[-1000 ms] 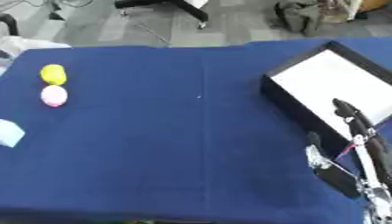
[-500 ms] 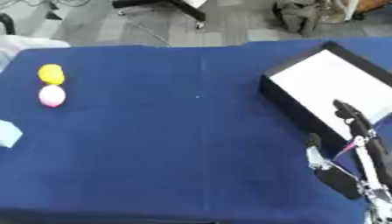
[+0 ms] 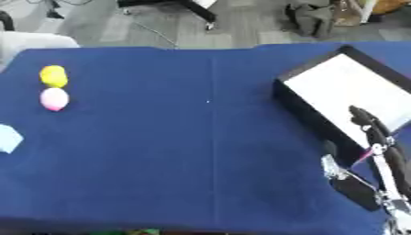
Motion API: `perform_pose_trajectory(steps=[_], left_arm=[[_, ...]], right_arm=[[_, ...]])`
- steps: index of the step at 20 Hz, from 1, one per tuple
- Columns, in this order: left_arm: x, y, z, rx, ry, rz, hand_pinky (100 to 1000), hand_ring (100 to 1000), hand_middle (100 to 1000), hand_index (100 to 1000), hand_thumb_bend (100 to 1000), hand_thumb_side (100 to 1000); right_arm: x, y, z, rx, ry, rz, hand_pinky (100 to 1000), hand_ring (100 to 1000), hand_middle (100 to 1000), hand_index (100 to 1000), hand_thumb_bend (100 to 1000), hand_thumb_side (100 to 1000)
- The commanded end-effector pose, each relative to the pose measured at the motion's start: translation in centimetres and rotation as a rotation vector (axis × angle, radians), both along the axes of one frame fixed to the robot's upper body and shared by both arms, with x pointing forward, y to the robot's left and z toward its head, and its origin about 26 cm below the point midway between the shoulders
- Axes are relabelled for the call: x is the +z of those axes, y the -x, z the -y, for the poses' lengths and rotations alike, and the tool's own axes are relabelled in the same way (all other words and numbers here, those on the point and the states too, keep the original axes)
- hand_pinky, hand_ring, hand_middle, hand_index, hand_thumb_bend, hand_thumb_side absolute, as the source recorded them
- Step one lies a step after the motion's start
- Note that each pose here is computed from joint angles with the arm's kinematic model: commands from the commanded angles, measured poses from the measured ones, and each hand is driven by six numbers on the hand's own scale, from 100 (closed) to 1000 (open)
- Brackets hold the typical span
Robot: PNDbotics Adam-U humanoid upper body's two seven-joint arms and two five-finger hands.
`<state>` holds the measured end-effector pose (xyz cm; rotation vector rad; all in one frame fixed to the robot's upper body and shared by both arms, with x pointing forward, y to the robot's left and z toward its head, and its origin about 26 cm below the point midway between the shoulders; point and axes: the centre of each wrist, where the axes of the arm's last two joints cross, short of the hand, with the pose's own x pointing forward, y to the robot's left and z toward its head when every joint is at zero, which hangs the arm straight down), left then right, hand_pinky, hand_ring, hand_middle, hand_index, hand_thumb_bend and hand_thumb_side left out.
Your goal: Pick up the objects with one hand, pass them to the other hand, and then place them into the box on the other side of the table.
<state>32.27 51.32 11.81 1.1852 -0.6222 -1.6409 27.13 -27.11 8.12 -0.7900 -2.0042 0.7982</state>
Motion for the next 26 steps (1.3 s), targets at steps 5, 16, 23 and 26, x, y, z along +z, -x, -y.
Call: perform_pose_trajectory(steps=[5,16,23,26], left_arm=[[1.0,-0.5,-0.4,-0.012,-0.025,0.042,849,802,748,825,730,216],[-0.4,-0.7,0.0,-0.012,-0.024,-0.007,848,786,725,802,703,221],[-0.5,-0.7,-0.1,0.000,-0.032,-0.038,848,782,715,792,695,224],[-0.4,-0.8,0.0,-0.001,-0.033,-0.040,845,775,703,781,683,221]], right_arm=[[0.8,-0.2,0.1,0.015,0.009,0.021,873,879,928,997,100,569],[0.8,-0.2,0.0,0.015,0.007,0.022,873,879,929,997,100,571],[0.8,-0.2,0.1,0.016,0.007,0.022,873,879,929,997,100,571],[0.8,-0.2,0.1,0.015,0.007,0.023,873,879,929,997,100,571]])
